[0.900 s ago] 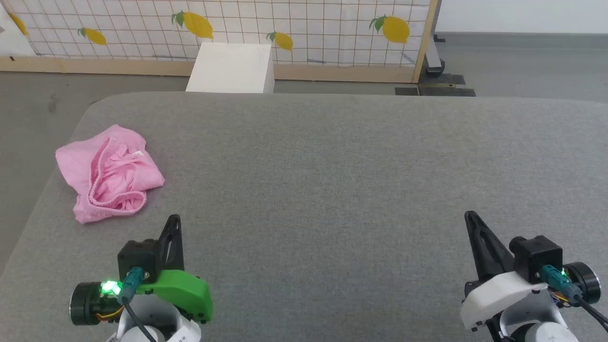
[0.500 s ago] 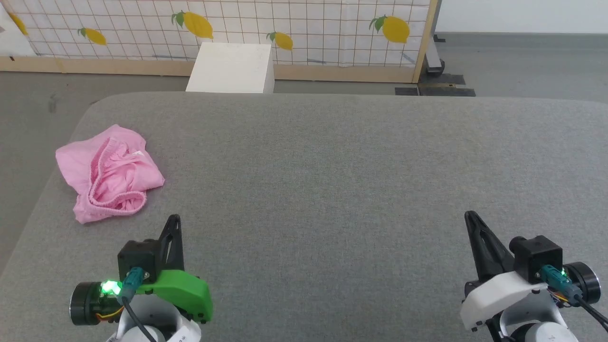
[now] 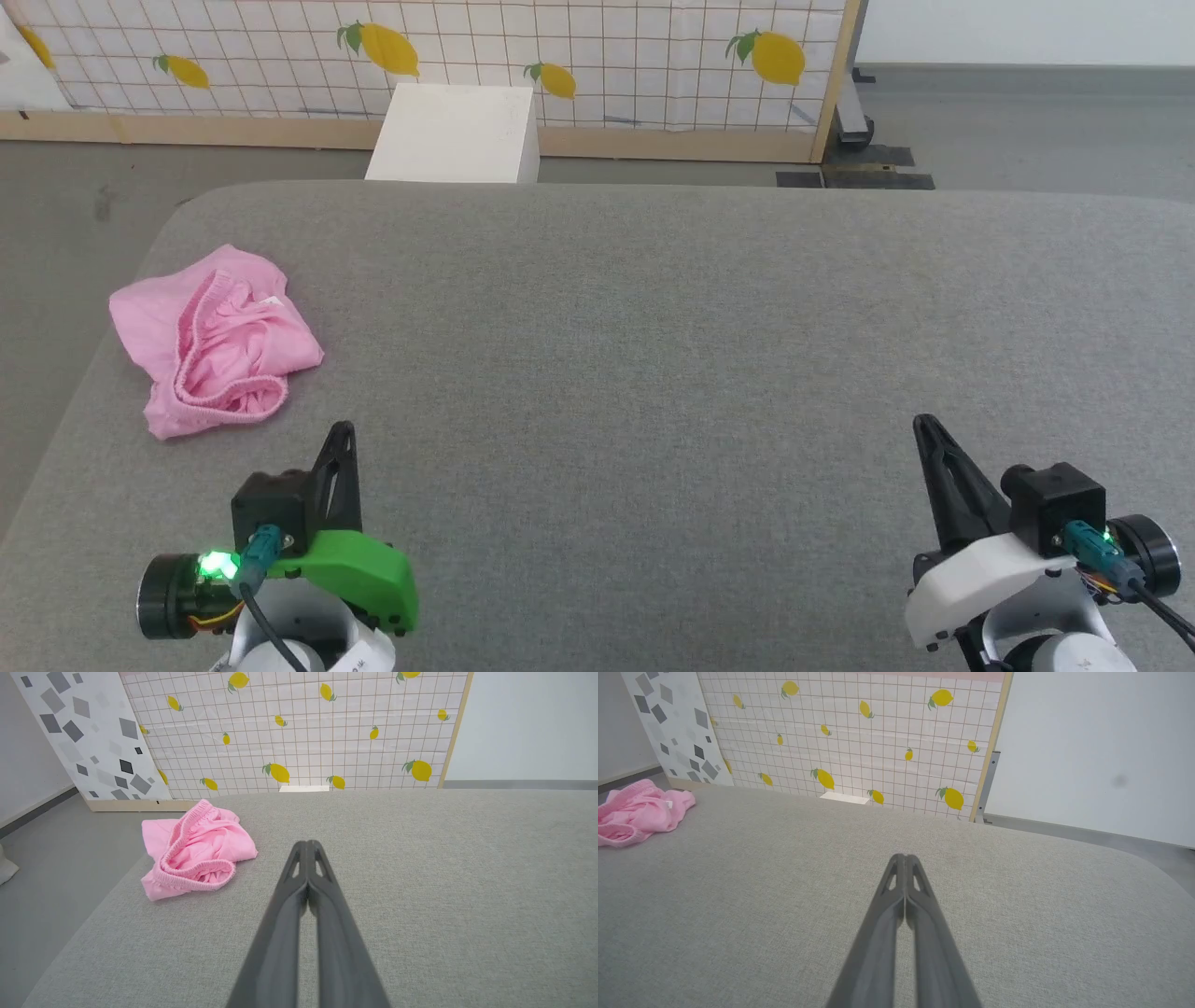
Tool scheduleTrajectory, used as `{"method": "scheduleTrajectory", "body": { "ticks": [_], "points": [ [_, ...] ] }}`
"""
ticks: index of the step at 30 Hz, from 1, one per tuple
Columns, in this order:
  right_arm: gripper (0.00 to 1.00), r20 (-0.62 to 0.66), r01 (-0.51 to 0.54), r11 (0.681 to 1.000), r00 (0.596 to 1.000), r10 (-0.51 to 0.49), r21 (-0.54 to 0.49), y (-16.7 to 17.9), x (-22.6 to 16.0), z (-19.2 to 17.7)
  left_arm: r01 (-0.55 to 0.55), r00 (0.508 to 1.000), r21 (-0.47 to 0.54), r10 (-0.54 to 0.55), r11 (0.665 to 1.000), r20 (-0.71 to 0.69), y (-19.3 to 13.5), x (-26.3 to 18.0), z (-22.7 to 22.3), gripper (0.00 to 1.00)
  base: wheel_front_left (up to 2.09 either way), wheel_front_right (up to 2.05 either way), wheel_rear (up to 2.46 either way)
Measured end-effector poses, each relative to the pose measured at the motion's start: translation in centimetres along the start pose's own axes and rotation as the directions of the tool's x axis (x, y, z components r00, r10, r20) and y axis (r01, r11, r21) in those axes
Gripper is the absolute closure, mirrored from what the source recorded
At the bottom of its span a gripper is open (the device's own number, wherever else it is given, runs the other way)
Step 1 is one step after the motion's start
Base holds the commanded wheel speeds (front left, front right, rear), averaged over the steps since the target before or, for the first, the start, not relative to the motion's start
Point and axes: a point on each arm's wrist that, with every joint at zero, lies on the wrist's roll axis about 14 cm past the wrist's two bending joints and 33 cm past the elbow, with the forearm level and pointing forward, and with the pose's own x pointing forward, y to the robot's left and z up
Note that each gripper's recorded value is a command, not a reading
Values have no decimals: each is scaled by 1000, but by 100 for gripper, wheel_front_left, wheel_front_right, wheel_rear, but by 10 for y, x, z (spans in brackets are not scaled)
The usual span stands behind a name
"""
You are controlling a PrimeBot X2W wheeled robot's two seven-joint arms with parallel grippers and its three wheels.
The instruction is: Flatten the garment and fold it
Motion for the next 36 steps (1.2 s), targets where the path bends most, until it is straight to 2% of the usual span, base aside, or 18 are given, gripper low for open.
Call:
{"method": "scheduleTrajectory", "body": {
  "ticks": [13, 14, 36],
  "points": [
    [100, -1, 0, 1000, 1000, 0, 0, 0, 0, 0, 1, 1000, -1, -1, 1000, 0, 0, 0, 0, 100, 0, 0, 0],
    [0, -1, 0, 1000, 1000, 0, 0, 0, 0, 0, 1, 1000, -2, -1, 1000, 0, 0, 0, 0, 0, 0, 0, 0],
    [0, -2, 1, 1000, 1000, -1, -3, -1, 0, -1, 3, 1000, -6, -3, 1000, -1, -1, 0, 0, 0, 0, 0, 0]
  ]
}}
